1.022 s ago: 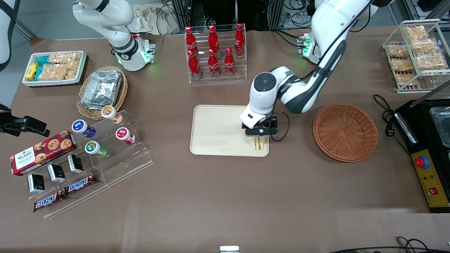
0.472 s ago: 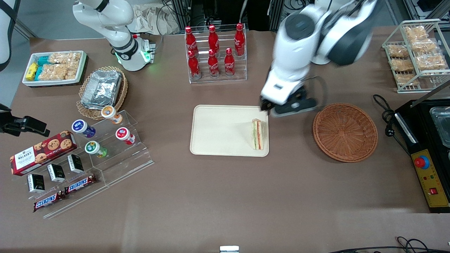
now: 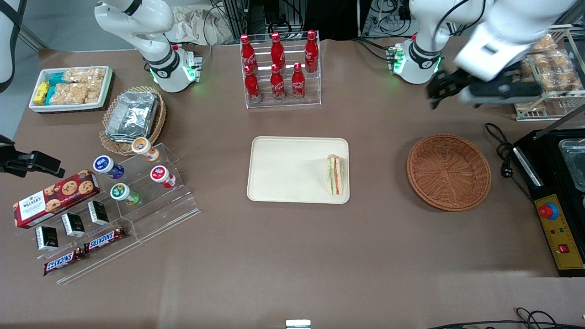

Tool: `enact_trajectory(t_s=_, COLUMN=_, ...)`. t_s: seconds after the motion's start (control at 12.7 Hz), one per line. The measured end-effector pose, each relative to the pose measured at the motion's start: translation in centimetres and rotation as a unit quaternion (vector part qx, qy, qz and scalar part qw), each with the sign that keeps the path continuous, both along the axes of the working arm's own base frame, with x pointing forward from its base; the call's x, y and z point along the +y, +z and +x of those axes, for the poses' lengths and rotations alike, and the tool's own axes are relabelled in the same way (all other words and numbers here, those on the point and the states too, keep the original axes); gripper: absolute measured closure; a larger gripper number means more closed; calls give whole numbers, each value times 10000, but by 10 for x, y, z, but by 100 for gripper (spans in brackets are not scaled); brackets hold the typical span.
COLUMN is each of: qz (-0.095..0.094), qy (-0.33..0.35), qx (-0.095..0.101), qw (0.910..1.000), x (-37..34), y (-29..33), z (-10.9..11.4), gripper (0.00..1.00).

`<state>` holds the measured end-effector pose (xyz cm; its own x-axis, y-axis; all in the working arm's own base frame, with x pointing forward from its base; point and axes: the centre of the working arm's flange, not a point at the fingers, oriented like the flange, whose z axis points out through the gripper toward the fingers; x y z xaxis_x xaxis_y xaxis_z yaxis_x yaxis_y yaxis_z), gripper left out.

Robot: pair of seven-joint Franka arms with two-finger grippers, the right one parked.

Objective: Place sandwich from basket to tray

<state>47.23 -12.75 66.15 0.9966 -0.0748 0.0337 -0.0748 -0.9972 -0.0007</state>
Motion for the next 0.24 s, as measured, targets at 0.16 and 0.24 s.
enact_trajectory(t_s=0.16, qz=-32, qy=-109, qx=42, qw=9999, x=40, y=7, z=-2, gripper=0)
enact_trajectory(t_s=0.24, qz=-36, qy=-84, qx=31, qw=10000, x=50, y=9, z=-1, gripper=0)
